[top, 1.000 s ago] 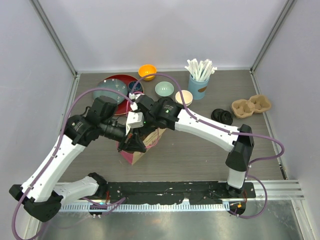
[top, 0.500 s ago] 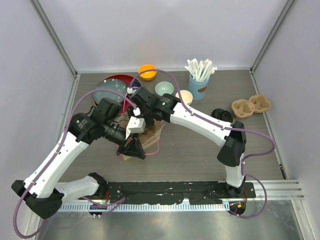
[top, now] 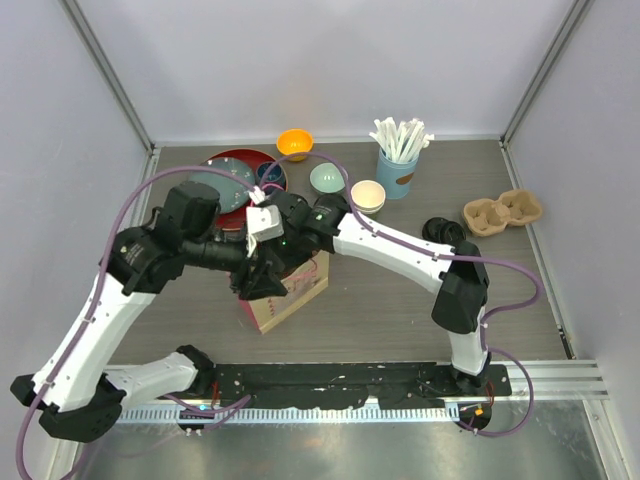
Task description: Pack the takeout coffee
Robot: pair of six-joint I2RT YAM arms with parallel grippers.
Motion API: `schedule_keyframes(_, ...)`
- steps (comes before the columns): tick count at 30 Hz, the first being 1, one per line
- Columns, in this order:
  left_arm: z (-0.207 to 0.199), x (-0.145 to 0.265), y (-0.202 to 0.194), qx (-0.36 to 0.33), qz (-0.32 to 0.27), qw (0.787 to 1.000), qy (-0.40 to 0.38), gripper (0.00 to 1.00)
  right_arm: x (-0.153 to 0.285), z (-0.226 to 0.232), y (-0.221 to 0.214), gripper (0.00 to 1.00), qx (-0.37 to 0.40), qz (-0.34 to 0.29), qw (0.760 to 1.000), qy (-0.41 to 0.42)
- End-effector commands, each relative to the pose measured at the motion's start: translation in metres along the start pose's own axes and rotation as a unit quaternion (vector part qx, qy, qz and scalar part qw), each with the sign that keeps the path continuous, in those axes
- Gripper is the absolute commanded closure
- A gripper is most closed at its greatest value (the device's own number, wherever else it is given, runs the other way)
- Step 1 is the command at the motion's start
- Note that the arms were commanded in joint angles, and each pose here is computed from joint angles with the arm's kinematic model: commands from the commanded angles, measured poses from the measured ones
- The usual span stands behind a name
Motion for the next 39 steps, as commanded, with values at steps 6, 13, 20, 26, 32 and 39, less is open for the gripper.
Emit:
schedule_keyframes(6,0.032,0.063,-0.001,-0.004,0.115,0.914,0.389,0.40,0.002,-0.001,-0.005,0.99,0.015,-0.018,0.999,-0.028)
schedule_keyframes(13,0.063,0.040,-0.039,-0.010,0.206,0.885,0.417,0.37,0.003,0.003,-0.009,0.99,0.026,-0.020,0.999,-0.034)
schedule_keyframes(20,0.080,0.030,-0.050,-0.011,0.207,0.882,0.423,0.49,0.006,0.002,-0.011,0.99,0.032,-0.022,0.999,-0.032)
schedule_keyframes(26,0.074,0.019,-0.055,0.021,0.166,0.930,0.326,0.89,0.008,-0.003,-0.018,0.99,0.034,-0.024,0.999,-0.031)
schedule_keyframes(32,0.070,0.023,-0.052,0.049,0.141,0.941,0.304,0.96,0.013,-0.005,-0.020,0.99,0.033,-0.039,0.999,-0.015)
schedule_keyframes(39,0.075,0.025,-0.047,0.082,0.110,0.945,0.297,0.70,0.016,-0.002,-0.019,0.99,0.049,-0.046,0.998,-0.001)
Point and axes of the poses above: each gripper's point midway between its finger pads, its own x axis back along the fingers, its own z axis along the line the jaws close on, y = z × x, the point moved 9 cm from there along x, back along the fingers, and after that the axes turned 7 degrees about -x, right-handed, at the moved point
